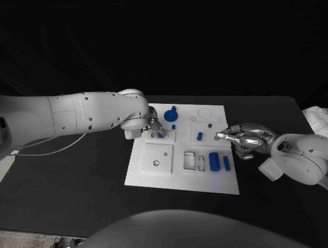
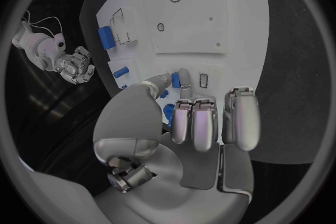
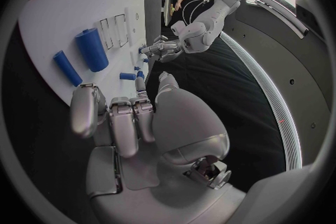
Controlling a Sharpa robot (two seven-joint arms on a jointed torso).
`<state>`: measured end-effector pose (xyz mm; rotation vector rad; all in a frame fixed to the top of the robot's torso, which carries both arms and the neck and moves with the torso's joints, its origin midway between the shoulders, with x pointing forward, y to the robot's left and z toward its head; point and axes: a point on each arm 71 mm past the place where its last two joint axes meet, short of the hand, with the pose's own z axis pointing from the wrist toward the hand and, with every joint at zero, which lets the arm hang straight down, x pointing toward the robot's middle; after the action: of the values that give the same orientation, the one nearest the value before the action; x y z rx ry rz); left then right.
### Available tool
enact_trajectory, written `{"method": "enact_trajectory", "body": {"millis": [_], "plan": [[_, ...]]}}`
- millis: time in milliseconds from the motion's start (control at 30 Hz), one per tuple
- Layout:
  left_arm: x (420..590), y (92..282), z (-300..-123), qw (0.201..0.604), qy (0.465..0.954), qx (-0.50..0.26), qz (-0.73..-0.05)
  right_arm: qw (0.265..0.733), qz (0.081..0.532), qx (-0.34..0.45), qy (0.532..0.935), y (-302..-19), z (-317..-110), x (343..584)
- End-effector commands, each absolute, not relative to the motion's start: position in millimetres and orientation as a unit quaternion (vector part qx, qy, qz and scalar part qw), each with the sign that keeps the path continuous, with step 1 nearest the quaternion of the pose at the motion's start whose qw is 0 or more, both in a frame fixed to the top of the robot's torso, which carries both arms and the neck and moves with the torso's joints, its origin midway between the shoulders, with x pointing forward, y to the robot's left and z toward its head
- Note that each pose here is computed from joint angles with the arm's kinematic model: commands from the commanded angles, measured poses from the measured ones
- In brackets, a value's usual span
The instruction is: Assemble the parts on the task board
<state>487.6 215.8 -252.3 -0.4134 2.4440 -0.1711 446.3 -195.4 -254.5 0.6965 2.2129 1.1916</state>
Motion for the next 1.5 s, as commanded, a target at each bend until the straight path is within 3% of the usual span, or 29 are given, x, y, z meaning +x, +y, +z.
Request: {"method": "enact_trajectory", "body": {"millis": [33, 1233, 1500], "plan": [[483.7, 222.3, -255.7, 0.304, 0.937, -0.173, -0.009, 0.256, 0.444, 0.252, 0.821, -194, -256, 445], [474.2, 231.7, -255.8, 0.312, 0.934, -0.173, 0.003, 0.257, 0.442, 0.257, 0.820, -201, -258, 443], [463.8, 249.4, -239.0, 0.321, 0.932, -0.170, 0.003, 0.265, 0.444, 0.261, 0.815, -205, -257, 443]]}}
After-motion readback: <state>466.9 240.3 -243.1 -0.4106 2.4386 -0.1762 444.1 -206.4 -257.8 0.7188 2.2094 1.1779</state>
